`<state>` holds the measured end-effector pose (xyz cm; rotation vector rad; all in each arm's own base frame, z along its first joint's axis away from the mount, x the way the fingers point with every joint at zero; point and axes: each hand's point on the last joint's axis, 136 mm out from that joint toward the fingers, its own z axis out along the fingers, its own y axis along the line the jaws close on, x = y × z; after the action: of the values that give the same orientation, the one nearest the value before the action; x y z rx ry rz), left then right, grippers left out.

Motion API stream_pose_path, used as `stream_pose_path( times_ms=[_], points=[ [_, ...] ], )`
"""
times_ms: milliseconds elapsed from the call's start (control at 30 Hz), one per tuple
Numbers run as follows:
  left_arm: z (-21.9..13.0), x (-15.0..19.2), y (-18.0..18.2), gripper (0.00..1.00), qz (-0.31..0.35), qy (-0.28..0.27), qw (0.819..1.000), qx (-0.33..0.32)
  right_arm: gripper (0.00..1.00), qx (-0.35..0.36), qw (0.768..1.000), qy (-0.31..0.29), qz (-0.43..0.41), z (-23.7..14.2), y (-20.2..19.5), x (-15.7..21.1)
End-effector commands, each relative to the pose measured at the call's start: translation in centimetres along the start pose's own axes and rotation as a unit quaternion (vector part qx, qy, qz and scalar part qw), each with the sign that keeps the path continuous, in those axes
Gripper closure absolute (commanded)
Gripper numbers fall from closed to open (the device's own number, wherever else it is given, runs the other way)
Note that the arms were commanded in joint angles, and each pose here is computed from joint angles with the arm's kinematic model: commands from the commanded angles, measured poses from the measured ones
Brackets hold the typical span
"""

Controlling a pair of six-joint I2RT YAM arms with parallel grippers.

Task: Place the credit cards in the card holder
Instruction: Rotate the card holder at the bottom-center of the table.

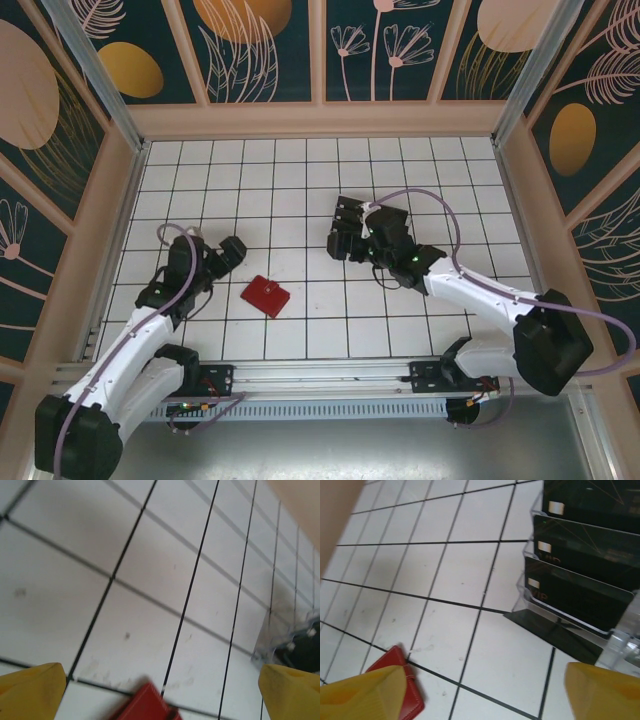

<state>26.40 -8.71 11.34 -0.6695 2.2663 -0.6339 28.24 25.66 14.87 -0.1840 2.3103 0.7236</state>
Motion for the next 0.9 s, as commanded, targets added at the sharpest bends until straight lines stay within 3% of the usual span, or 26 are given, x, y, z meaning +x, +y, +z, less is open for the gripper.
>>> stream_pose_path(
  times_ms=[0,100,233,400,600,867],
  points=[
    [0.4,2.0,-0.1,0.02,-0.018,0.026,1.0,-0.001,0.01,0.065,0.997,-0.029,0.016,-0.6,-1.6,-1.4],
    [0.9,3.7,-0.2,0.02,-0.022,0.041,0.999,-0.002,0.01,0.109,0.989,-0.08,0.054,-1.9,-3.6,-2.3],
    [1.6,5.9,-0.1,0.01,-0.022,0.059,0.998,0.0,0.01,0.034,0.99,-0.114,0.075,-3.7,-3.0,-3.1],
    [2.5,7.9,-0.3,0.01,-0.018,0.075,0.997,-0.002,0.01,0.004,0.995,-0.086,0.052,-3.7,-2.5,-2.9],
    [3.3,8.8,-0.8,0.01,-0.013,0.078,0.997,0.002,0.13,-0.012,0.998,-0.032,0.044,-2.1,-1.6,-1.4],
    [4.4,9.3,-1.6,0.01,-0.007,0.083,0.996,0.012,0.18,-0.016,0.999,-0.009,0.043,-1.6,-1.3,0.3]
  ],
)
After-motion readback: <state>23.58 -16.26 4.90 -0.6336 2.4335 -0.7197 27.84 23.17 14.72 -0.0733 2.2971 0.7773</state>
